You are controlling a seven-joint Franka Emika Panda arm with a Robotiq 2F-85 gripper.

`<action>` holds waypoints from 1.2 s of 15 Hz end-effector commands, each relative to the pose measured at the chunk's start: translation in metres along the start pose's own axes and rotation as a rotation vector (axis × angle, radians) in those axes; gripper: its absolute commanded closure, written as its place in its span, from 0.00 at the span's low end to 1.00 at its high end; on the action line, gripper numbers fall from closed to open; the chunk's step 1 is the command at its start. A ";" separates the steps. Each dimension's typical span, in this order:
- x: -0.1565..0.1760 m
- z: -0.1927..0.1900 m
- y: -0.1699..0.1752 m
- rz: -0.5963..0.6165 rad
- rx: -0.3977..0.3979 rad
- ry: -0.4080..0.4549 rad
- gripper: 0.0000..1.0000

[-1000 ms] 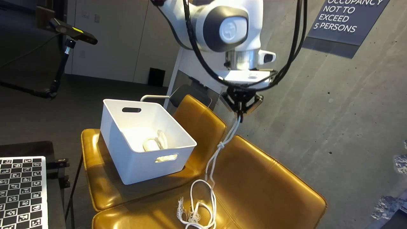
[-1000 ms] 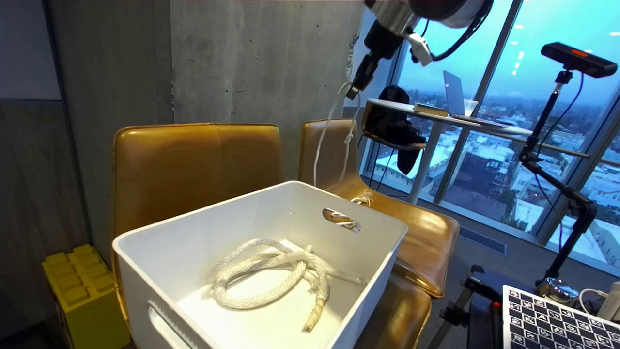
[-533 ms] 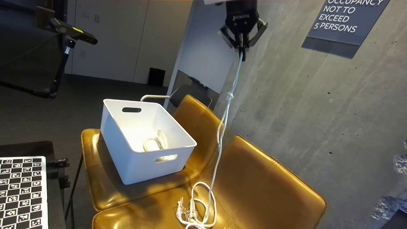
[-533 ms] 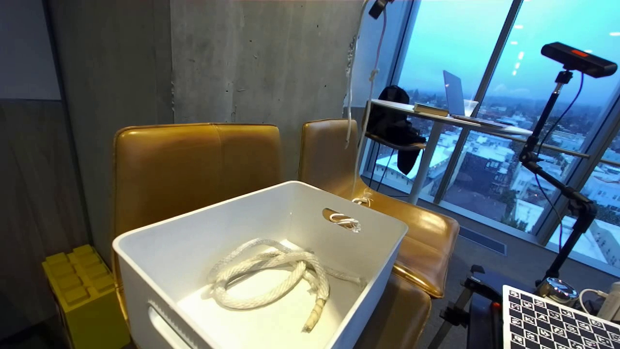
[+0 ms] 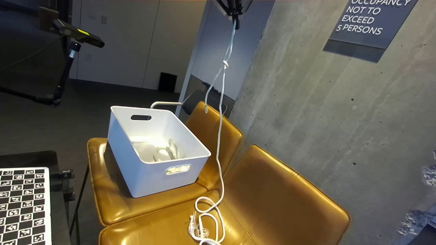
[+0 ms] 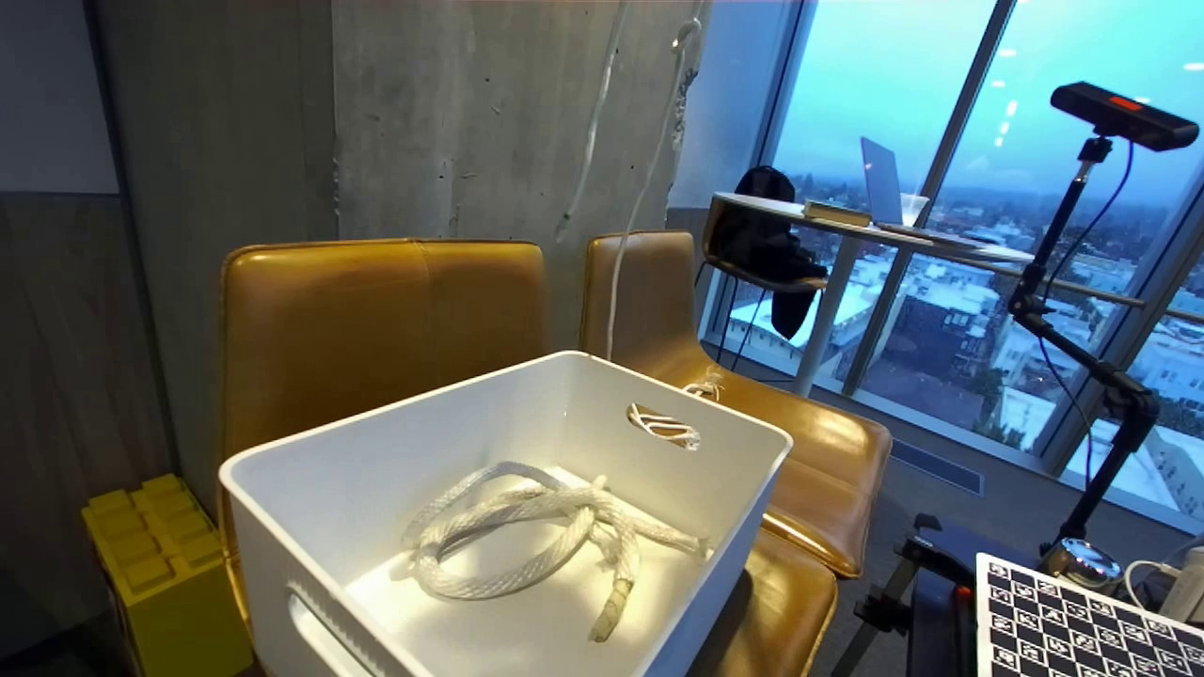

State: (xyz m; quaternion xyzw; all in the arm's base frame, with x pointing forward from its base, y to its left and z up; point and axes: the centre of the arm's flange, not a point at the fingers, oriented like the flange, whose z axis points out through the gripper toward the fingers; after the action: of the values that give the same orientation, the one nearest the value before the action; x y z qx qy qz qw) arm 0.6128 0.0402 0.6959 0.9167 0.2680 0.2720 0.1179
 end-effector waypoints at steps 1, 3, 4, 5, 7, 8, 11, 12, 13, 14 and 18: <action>0.044 -0.022 -0.019 -0.012 -0.008 0.004 0.99; 0.058 -0.030 -0.031 -0.023 -0.005 0.012 0.99; 0.062 -0.031 -0.038 -0.030 -0.004 0.013 0.99; 0.064 -0.029 -0.046 -0.037 -0.002 0.010 0.99; 0.063 -0.018 -0.067 -0.052 0.006 0.003 0.99; 0.062 -0.011 -0.076 -0.061 0.012 -0.005 0.99; 0.057 0.012 -0.114 -0.088 0.030 -0.039 0.99; 0.056 0.017 -0.128 -0.099 0.039 -0.051 0.99; 0.053 0.023 -0.141 -0.108 0.048 -0.063 0.99; 0.049 0.029 -0.152 -0.115 0.055 -0.076 0.99; 0.019 0.057 -0.197 -0.127 0.094 -0.132 0.99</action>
State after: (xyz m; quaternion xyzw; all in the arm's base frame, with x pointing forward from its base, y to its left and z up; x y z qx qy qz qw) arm 0.6039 0.2023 0.6150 0.9168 0.3309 0.1980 0.1036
